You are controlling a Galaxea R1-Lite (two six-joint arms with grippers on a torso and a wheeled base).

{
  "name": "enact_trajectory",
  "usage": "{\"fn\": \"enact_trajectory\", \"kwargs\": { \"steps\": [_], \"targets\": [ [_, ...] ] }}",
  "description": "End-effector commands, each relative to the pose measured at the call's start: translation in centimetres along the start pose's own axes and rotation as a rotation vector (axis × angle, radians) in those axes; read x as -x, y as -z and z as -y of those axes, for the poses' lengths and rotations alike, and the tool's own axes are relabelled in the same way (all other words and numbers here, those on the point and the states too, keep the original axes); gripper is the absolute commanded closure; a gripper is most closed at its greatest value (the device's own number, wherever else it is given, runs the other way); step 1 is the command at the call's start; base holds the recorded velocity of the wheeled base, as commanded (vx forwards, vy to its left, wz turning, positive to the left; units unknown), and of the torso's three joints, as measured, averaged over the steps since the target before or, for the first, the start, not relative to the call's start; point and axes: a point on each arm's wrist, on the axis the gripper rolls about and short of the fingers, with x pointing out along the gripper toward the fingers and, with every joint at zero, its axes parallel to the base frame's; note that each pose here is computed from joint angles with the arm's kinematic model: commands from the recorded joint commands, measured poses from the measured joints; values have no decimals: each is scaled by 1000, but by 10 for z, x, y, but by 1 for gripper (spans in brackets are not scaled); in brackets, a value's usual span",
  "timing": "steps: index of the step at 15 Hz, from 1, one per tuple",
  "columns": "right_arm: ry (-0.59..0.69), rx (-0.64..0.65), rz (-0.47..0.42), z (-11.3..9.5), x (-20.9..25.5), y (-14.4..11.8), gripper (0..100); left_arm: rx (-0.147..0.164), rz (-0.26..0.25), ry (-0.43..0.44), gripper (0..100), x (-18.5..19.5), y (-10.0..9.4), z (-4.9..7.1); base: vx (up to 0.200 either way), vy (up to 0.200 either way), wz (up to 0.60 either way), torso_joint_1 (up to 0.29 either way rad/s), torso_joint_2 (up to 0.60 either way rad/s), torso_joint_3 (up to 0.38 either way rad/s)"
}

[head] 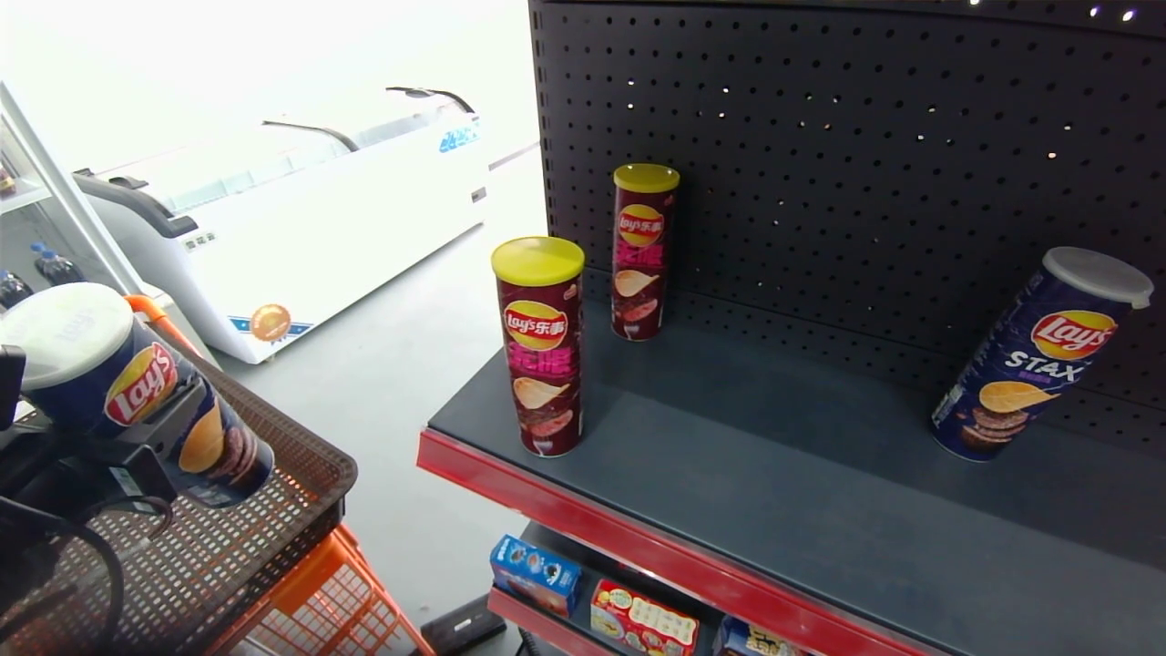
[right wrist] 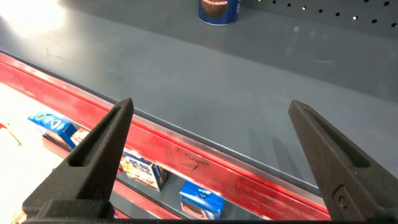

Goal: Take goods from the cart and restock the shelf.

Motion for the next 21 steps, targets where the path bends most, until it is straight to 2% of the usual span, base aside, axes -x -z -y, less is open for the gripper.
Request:
{"fn": "enact_trajectory", "kwargs": {
  "steps": [1,4,6,7,10,13,15,20,21],
  "targets": [
    [-1,0,1,0,0,0,0,-1,23,12,100,10,-7,2,0,0,0,0,0,0],
    [-1,0,1,0,0,0,0,15,-21,39,100,23,-13,6,0,0,0,0,0,0],
    [-1,0,1,0,0,0,0,68,-30,126,100,26,-22,16,0,0,0,0,0,0],
    [-1,0,1,0,0,0,0,77,-25,173,100,26,-23,22,0,0,0,0,0,0],
    [-1,0,1,0,0,0,0,88,-10,237,100,27,-27,30,0,0,0,0,0,0],
    [-1,0,1,0,0,0,0,121,28,384,100,26,-34,35,0,0,0,0,0,0],
    [-1,0,1,0,0,0,0,133,22,468,100,28,-31,37,0,0,0,0,0,0],
    [-1,0,1,0,0,0,0,140,52,526,100,27,-40,42,0,0,0,0,0,0],
    [-1,-2,1,0,0,0,0,141,39,540,100,25,-39,43,0,0,0,0,0,0]
  ]
}}
